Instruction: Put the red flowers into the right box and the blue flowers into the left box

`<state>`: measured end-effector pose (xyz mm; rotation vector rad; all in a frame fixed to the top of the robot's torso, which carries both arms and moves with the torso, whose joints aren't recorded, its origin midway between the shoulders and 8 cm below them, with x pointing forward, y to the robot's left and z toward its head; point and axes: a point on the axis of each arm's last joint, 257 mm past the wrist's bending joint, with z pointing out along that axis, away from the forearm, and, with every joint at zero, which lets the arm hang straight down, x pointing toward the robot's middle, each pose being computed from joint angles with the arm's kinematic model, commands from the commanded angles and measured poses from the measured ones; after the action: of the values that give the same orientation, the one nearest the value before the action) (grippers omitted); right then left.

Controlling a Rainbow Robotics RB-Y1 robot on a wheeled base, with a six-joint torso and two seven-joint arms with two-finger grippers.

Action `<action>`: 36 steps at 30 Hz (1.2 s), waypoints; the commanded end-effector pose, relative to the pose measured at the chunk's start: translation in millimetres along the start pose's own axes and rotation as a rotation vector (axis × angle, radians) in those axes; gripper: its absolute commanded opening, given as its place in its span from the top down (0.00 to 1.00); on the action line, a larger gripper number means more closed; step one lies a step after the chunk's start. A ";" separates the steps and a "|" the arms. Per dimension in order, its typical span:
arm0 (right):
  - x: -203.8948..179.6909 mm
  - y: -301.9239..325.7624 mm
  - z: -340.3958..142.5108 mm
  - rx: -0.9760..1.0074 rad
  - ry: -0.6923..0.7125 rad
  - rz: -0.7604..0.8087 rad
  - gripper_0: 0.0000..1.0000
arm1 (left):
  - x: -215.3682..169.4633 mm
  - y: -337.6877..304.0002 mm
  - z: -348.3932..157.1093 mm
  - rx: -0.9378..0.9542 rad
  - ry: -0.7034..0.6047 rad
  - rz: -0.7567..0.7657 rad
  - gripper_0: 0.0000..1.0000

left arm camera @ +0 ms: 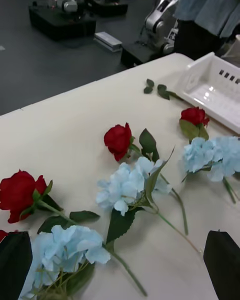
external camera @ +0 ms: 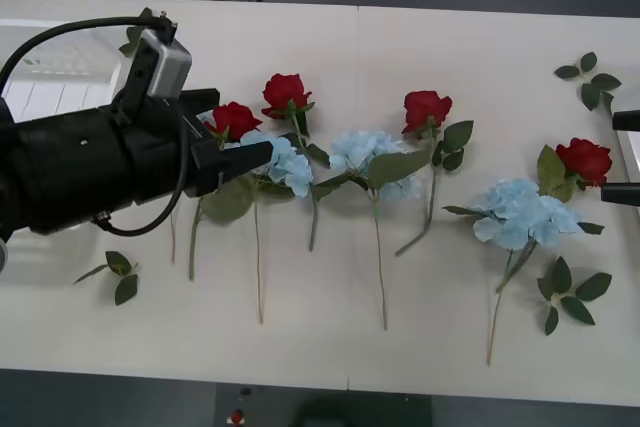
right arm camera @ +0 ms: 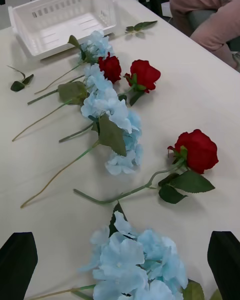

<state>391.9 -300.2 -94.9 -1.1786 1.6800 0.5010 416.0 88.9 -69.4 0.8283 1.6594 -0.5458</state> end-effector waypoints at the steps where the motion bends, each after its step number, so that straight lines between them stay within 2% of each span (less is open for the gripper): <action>1: 12.1 3.8 -1.2 -0.005 0.018 0.011 0.00 | -7.8 10.9 -22.9 -0.036 0.053 -0.090 0.00; 7: 21.5 -15.6 -8.3 0.048 0.105 -0.011 0.00 | 25.3 39.3 -65.2 -0.133 0.290 -0.283 0.00; 9: 30.7 -24.8 -13.7 0.087 0.145 0.038 0.00 | 34.8 43.2 -70.1 -0.146 0.325 -0.355 0.00; 12: 50.8 -40.3 -24.8 0.167 0.225 0.192 0.00 | 55.2 55.6 -76.0 -0.187 0.382 -0.466 0.00; 17: 89.3 -60.1 -44.9 0.331 0.346 0.538 0.00 | 99.0 82.3 -81.6 -0.269 0.455 -0.625 0.00; 23: 128.5 -77.3 -64.0 0.542 0.449 0.854 0.00 | 138.4 110.3 -88.3 -0.340 0.511 -0.694 0.00; 30: 169.0 -101.6 -72.5 0.749 0.450 1.065 0.00 | 167.4 148.2 -88.0 -0.417 0.563 -0.725 0.00; 36: 203.5 -115.3 -61.6 0.826 0.435 1.184 0.00 | 184.2 179.9 -68.4 -0.480 0.612 -0.662 0.00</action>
<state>439.5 -490.9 -232.8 0.3098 2.5512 0.1398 465.8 295.1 -237.3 0.0301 2.5637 -0.3632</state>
